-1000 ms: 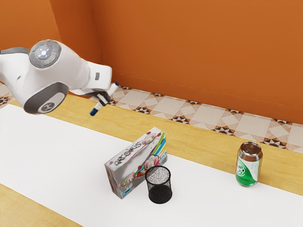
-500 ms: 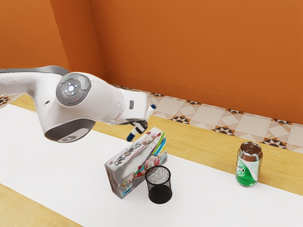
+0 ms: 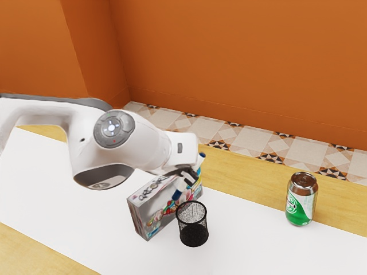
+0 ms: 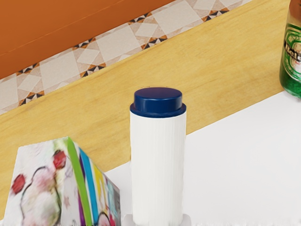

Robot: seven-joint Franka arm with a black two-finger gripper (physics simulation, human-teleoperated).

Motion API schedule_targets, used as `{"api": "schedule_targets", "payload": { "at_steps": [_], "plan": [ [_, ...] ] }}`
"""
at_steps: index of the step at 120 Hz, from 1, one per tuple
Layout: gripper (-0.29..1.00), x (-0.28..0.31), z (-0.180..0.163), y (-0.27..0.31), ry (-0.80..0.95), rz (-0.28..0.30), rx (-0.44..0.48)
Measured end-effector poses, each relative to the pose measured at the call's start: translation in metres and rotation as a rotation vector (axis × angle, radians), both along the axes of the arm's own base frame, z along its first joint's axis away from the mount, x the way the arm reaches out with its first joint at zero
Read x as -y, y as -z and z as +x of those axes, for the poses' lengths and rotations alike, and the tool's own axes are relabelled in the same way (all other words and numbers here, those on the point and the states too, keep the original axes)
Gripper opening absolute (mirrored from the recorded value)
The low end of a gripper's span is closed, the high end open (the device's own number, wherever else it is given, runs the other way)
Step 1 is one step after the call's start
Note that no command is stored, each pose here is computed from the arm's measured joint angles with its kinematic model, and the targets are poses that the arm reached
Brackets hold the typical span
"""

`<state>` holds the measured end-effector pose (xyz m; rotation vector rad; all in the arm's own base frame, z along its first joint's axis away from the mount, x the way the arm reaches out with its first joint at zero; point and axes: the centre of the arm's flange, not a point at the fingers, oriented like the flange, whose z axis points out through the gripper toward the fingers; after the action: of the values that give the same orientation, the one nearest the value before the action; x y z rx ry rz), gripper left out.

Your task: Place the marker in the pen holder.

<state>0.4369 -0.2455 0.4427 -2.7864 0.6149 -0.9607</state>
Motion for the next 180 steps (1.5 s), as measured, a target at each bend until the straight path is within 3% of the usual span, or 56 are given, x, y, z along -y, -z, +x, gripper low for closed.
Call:
{"api": "schedule_targets", "payload": {
  "at_steps": [36, 53, 119, 152, 180],
  "plan": [
    [-0.08, 0.007, 0.004, 0.032, -0.003, -0.006, -0.043],
    [-0.08, 0.01, 0.008, 0.035, 0.058, 0.016, 0.004],
    [-0.08, 0.015, 0.014, 0.067, 0.03, -0.095, -0.024],
    [-0.08, 0.004, 0.017, 0.071, 0.021, -0.08, -0.011],
    [0.39, -0.018, 0.028, 0.069, -0.031, -0.075, -0.001]
  ]
}}
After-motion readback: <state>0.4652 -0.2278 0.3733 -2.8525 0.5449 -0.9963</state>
